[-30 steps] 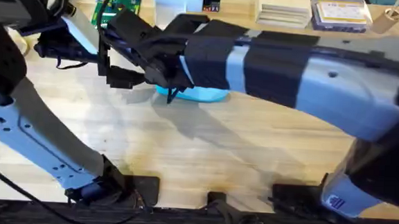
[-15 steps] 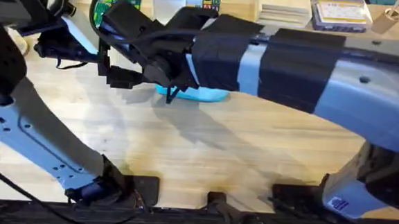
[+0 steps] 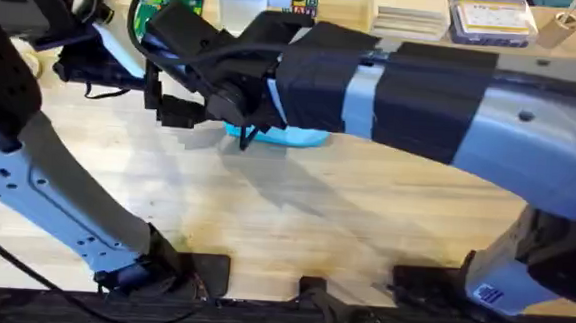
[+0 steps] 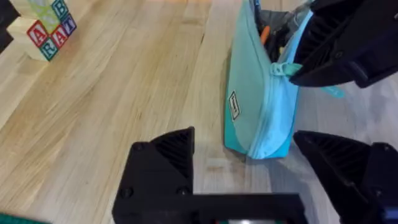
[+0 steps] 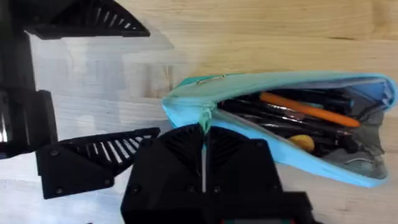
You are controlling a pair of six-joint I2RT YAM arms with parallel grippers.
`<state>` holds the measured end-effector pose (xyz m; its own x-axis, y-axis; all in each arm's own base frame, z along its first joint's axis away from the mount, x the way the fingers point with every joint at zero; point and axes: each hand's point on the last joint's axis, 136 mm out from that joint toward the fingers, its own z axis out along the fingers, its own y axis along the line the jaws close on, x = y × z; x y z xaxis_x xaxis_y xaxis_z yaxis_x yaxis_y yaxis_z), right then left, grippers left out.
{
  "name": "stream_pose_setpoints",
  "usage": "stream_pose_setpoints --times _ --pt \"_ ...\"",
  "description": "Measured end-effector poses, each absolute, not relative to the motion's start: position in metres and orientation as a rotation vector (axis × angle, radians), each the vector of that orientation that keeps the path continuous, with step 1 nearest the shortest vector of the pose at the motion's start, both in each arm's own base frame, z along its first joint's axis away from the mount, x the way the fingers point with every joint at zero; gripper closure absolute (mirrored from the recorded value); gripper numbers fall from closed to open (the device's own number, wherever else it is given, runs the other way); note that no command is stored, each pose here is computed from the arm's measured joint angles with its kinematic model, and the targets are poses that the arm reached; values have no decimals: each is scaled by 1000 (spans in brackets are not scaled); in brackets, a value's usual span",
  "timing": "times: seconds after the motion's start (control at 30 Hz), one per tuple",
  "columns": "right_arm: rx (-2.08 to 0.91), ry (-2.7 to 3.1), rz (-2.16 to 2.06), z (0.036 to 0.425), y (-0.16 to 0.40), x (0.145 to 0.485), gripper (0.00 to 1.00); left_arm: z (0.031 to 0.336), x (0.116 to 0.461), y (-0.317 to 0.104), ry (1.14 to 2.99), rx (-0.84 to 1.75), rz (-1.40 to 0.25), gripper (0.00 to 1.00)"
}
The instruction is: Unzip the bag, pick up the pens from the table one at a time and place them inside, then zip the bag closed.
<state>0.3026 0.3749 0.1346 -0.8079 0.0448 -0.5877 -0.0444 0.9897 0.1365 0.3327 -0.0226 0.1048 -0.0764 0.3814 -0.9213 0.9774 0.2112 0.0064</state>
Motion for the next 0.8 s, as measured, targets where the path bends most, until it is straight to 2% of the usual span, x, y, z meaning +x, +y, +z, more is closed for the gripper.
stream_pose_setpoints --times 0.17,0.27,0.37,0.63,0.8 --pt "0 2504 190 135 375 303 968 105 331 -36 1592 1346 -886 6" --pt "0 2504 190 135 375 303 968 105 330 -45 1577 1371 -901 68" --pt "0 2504 190 135 375 303 968 105 329 -52 1565 1388 -913 89" --pt "0 2504 190 135 375 303 968 105 329 -54 1563 1393 -917 91" --pt "0 2504 190 135 375 303 968 105 329 -54 1562 1393 -917 150"
